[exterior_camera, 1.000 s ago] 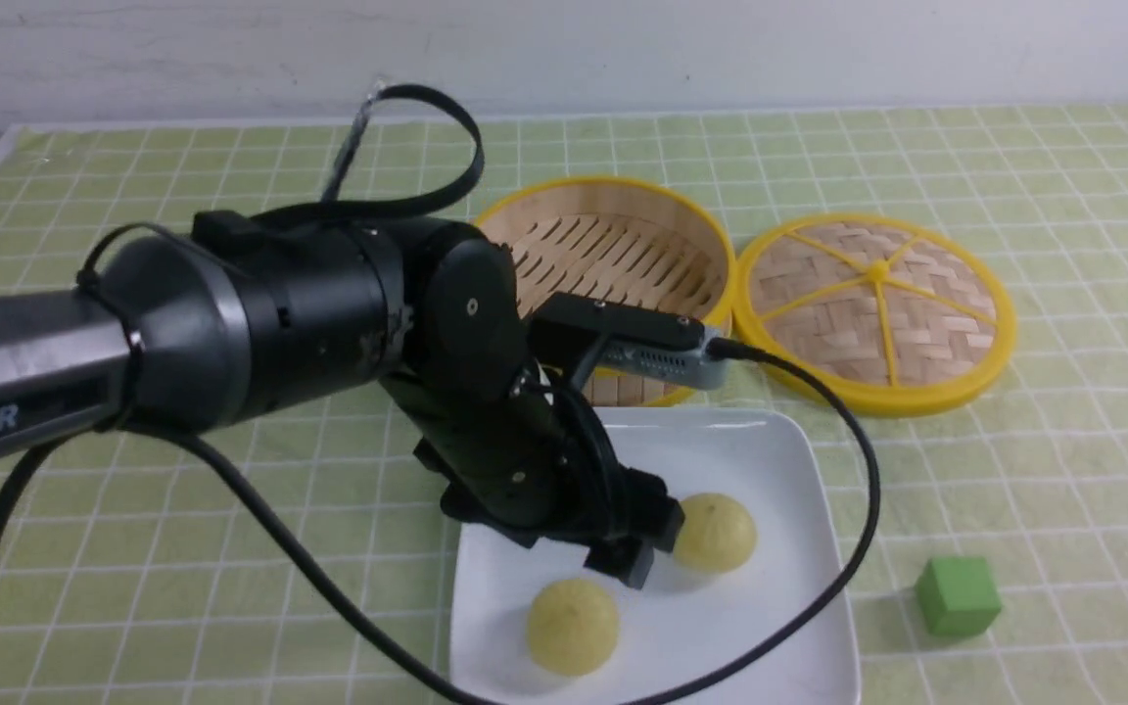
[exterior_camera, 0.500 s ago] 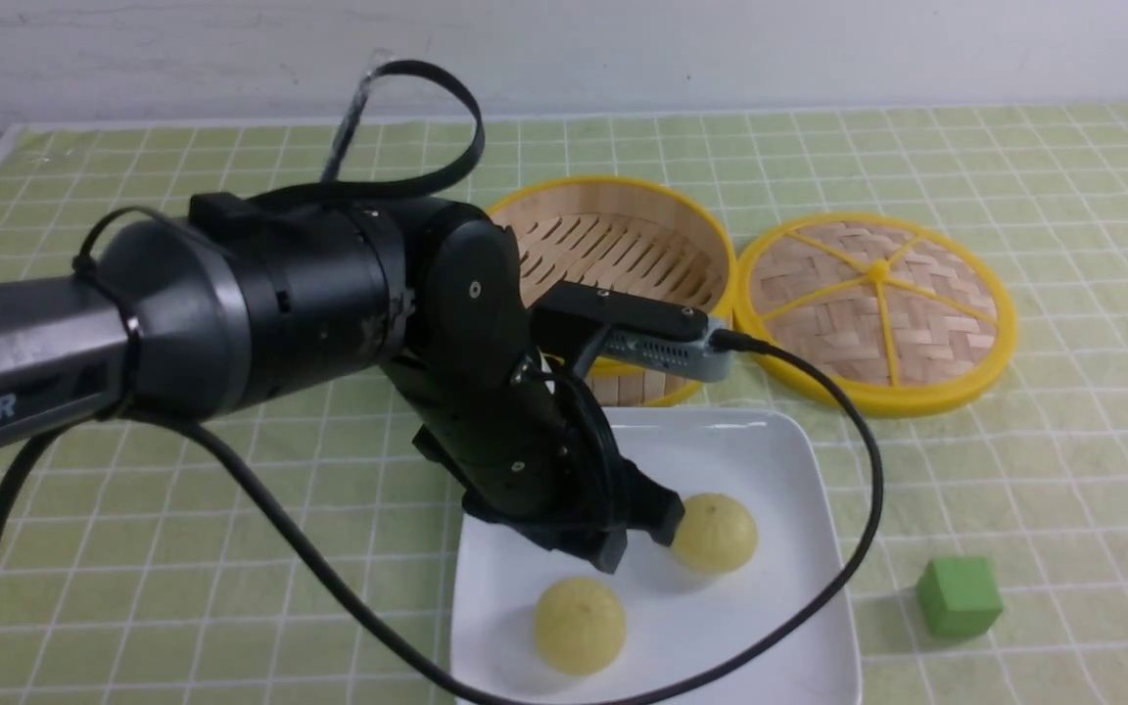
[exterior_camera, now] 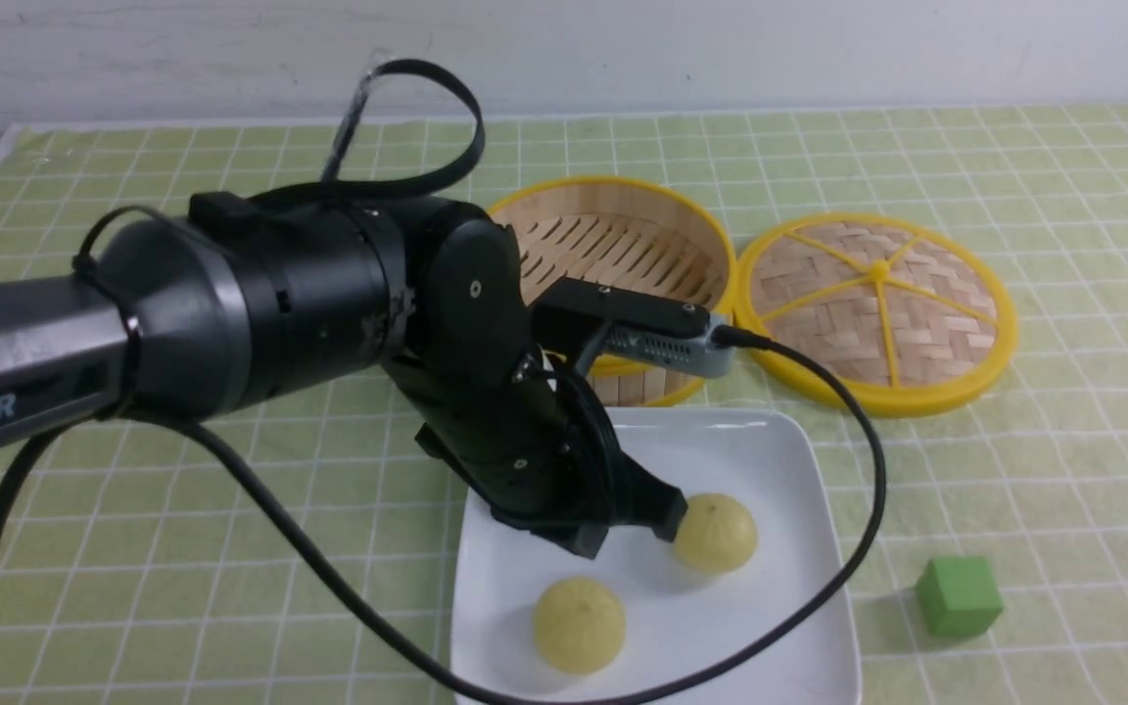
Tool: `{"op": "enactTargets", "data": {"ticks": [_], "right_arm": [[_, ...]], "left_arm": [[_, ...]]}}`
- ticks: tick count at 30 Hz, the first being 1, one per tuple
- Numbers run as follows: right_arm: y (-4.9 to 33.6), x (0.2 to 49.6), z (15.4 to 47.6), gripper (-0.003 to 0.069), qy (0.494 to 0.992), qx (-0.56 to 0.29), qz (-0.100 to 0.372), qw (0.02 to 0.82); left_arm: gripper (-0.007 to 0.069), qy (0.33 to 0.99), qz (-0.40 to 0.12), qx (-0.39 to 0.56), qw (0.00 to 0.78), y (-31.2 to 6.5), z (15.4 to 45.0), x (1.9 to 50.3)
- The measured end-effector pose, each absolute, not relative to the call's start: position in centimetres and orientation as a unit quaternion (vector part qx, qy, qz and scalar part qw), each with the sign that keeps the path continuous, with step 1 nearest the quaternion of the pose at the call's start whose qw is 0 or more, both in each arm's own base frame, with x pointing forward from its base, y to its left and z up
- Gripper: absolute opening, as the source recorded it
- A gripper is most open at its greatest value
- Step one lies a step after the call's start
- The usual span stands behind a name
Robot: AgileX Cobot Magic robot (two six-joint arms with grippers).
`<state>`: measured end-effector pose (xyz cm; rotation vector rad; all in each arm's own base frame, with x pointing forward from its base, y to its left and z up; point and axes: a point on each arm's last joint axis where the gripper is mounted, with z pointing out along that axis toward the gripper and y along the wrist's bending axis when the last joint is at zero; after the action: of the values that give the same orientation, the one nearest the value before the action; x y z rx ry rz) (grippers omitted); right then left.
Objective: Put the steamed buns into the plate on the green tablecloth.
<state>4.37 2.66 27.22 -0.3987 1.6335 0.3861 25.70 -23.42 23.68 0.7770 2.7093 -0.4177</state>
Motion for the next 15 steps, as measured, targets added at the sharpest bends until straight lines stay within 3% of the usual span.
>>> {"op": "enactTargets", "data": {"ticks": [15], "right_arm": [[2.69,4.46,27.0,0.0011,0.723,-0.152,0.19,0.646]], "left_arm": [[0.0002,0.94,-0.146,0.269,0.148,-23.44,23.69,25.73]]}}
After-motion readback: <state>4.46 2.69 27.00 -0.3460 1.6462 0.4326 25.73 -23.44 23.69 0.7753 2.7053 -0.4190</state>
